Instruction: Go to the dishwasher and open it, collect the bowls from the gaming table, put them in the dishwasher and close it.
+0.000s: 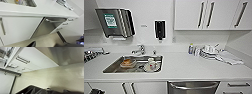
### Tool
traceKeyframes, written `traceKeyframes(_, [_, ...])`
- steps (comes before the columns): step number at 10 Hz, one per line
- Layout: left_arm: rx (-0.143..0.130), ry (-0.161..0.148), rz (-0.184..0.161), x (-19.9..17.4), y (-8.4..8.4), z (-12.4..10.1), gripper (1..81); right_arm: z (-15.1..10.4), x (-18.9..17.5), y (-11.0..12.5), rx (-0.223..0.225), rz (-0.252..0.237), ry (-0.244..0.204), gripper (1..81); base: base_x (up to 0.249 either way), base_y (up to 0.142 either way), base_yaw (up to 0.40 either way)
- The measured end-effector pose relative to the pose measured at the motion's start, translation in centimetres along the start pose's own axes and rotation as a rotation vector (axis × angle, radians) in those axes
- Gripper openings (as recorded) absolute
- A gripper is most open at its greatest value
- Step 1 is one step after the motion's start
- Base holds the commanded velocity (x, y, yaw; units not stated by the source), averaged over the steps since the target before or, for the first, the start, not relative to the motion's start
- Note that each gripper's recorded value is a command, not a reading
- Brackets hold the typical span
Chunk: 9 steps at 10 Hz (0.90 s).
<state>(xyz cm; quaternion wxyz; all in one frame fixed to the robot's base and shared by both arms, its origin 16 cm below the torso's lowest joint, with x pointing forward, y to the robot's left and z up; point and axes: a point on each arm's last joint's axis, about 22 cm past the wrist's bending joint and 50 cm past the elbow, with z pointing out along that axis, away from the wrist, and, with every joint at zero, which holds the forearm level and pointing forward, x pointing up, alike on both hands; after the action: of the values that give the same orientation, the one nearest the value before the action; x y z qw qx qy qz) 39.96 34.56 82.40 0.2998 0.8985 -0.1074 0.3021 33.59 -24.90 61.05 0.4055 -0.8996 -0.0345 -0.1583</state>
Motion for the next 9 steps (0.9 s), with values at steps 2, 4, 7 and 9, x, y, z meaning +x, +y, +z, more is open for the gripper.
traceKeyframes(2, [0.000,0.026,0.026,0.2,-0.4,0.6,81.1,0.7,0.6,0.0,0.018,-0.020,0.015,81.1,0.000,0.000,0.000])
traceKeyframes(4, [0.007,0.018,0.034,0.5,-1.7,2.0,81.1,1.9,0.9,0.5,0.031,-0.010,0.009,81.1,0.000,0.000,0.000])
traceKeyframes(7, [0.014,0.000,0.031,0.4,-2.5,2.8,81.1,2.7,0.8,1.2,0.034,0.002,-0.001,81.1,0.000,0.000,0.000])
traceKeyframes(9, [0.013,0.007,0.039,0.7,-2.4,2.7,81.1,2.9,1.1,0.9,0.040,-0.004,0.002,81.1,0.000,0.000,0.000])
